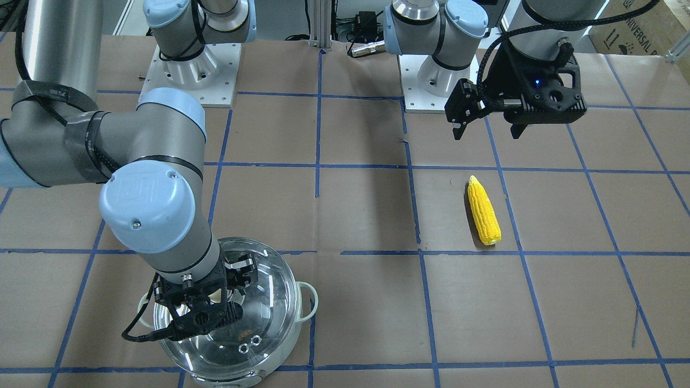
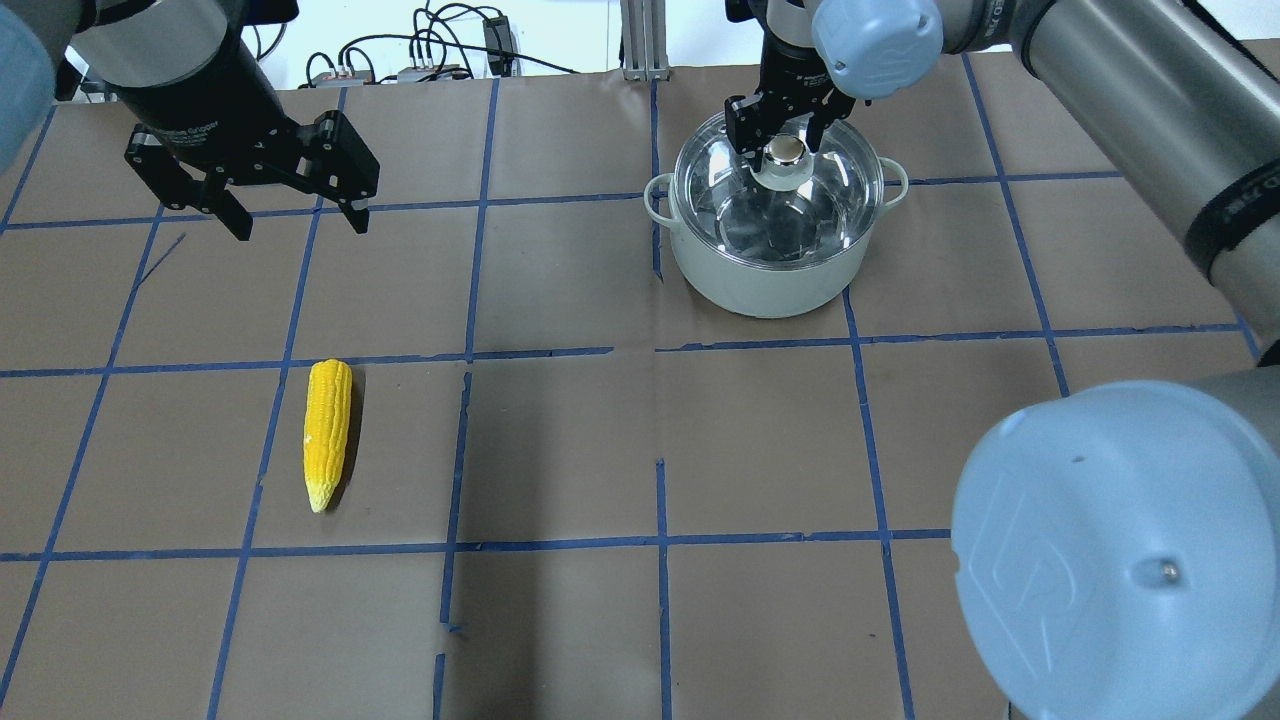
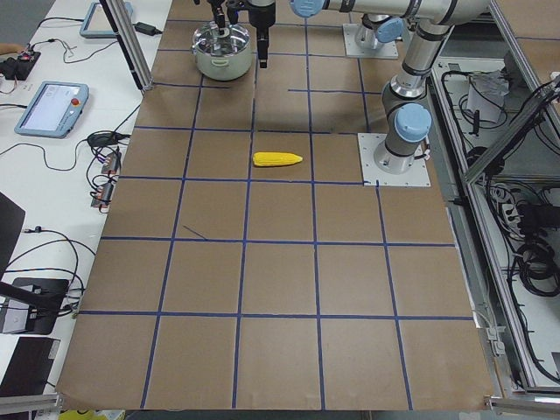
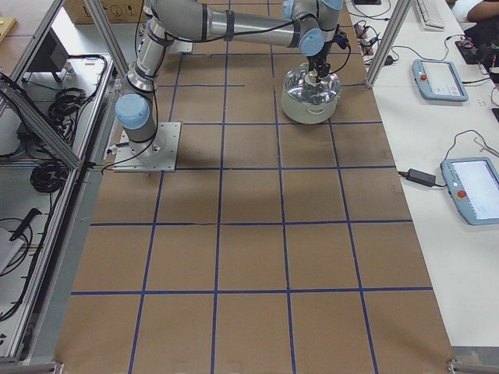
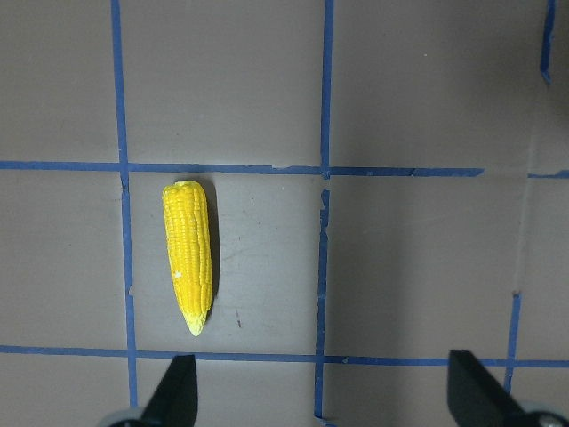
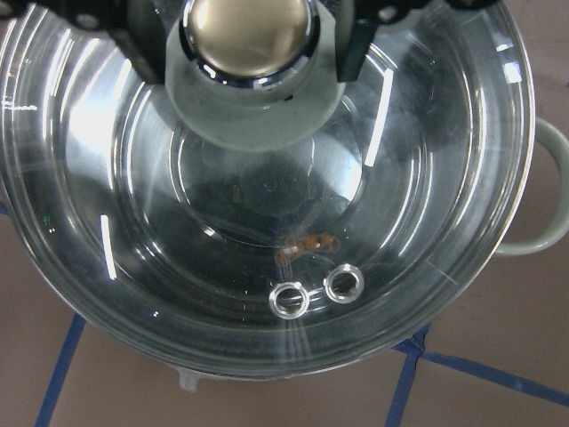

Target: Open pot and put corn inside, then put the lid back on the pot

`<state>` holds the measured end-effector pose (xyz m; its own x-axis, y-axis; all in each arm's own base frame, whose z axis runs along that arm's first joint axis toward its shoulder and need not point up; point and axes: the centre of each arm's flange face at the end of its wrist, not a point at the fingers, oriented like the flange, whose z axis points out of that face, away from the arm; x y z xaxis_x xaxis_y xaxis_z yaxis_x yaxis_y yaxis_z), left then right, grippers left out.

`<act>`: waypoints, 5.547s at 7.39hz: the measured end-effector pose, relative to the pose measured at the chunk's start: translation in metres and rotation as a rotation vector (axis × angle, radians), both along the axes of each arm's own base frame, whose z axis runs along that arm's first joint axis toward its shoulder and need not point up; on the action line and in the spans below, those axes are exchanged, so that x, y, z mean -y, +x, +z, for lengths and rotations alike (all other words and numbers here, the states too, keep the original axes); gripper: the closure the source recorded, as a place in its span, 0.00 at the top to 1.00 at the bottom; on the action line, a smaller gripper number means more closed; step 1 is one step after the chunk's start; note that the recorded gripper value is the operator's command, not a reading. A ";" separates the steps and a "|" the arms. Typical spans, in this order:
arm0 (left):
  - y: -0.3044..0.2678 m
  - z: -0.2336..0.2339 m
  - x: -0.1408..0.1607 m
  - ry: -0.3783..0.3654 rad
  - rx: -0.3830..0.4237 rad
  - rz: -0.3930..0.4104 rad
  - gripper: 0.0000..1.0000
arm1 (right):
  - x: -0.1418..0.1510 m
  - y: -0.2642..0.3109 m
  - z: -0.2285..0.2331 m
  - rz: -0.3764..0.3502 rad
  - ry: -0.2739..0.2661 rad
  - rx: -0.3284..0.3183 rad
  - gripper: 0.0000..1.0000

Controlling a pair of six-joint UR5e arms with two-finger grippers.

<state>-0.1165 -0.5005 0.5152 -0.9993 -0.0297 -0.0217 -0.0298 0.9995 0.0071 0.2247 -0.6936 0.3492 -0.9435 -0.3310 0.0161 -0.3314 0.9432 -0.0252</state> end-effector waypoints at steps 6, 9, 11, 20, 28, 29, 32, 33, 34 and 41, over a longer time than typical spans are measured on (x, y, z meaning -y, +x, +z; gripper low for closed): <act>0.000 0.000 0.000 0.001 -0.001 0.000 1.00 | -0.033 -0.014 0.088 -0.009 0.104 -0.018 0.24; 0.002 -0.024 -0.004 0.050 -0.001 -0.018 1.00 | -0.091 -0.035 0.160 -0.025 0.152 -0.024 0.22; 0.021 -0.093 -0.002 0.064 -0.006 -0.045 0.99 | -0.118 -0.046 0.159 -0.035 0.201 -0.031 0.22; 0.143 -0.330 -0.002 0.072 -0.020 -0.005 0.43 | -0.137 -0.051 0.141 -0.030 0.185 -0.024 0.24; 0.039 -0.252 0.060 -0.046 -0.019 -0.134 0.24 | -0.137 -0.051 0.142 -0.030 0.178 -0.019 0.24; 0.005 -0.227 0.079 -0.071 -0.037 -0.154 0.24 | -0.137 -0.051 0.143 -0.030 0.177 -0.018 0.24; -0.101 -0.159 0.125 -0.117 -0.121 -0.142 0.24 | -0.137 -0.050 0.143 -0.028 0.177 -0.019 0.25; -0.137 -0.143 0.143 -0.127 -0.137 -0.133 0.24 | -0.137 -0.051 0.143 -0.028 0.177 -0.021 0.25; -0.173 -0.132 0.162 -0.135 -0.151 -0.115 0.24 | -0.137 -0.051 0.143 -0.028 0.177 -0.022 0.25; -0.331 -0.176 0.223 -0.137 -0.180 -0.070 0.84 | -0.136 -0.053 0.142 -0.026 0.177 -0.026 0.24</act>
